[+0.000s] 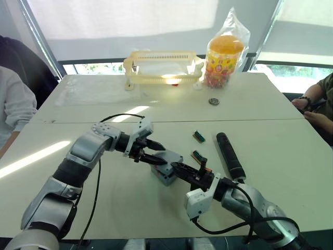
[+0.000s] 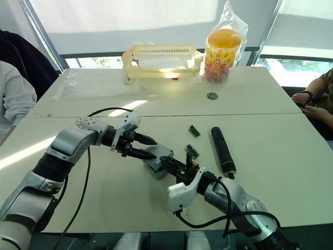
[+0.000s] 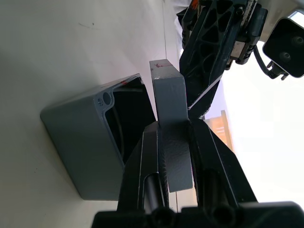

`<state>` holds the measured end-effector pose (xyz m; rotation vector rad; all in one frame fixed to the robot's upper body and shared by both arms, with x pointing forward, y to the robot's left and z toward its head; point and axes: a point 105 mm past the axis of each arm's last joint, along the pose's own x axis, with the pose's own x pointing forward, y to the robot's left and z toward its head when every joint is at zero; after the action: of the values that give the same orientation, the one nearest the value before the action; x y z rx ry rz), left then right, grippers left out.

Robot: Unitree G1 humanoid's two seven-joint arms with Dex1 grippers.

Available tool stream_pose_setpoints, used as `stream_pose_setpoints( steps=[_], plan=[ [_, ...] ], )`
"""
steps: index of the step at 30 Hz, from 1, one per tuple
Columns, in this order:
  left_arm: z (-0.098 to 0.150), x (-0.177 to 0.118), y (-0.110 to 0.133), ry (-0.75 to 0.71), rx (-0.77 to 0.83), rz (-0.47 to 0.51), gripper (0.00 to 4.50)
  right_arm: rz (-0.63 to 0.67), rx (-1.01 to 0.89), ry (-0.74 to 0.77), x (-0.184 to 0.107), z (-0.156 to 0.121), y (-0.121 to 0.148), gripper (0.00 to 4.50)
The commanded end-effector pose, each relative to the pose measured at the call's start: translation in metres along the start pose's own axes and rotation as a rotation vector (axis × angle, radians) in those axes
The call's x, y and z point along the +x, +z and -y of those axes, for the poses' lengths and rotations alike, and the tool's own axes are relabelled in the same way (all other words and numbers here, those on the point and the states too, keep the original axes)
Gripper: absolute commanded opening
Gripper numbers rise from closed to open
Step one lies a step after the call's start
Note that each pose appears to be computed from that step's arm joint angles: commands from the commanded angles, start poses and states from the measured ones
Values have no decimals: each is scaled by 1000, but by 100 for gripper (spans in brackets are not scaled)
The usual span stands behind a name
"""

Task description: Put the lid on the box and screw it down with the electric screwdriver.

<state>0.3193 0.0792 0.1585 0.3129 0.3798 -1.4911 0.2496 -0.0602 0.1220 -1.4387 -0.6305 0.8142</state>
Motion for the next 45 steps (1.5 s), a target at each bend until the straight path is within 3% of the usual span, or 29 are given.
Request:
stream_pose_setpoints(
  steps=[1, 18, 27, 45],
  plan=[
    [0, 4, -10, -5, 4, -32, 308, 1, 18, 54, -3, -15, 1, 9],
    [-4, 23, -25, -7, 37, -82, 308, -31, 34, 35, -6, -15, -4, 9],
    [-5, 24, -26, 2, 41, -86, 314, -30, 34, 34, -5, -14, -5, 445],
    [-12, 20, -25, 13, 89, -74, 314, 29, 14, 31, -16, -6, -2, 445]
  ],
)
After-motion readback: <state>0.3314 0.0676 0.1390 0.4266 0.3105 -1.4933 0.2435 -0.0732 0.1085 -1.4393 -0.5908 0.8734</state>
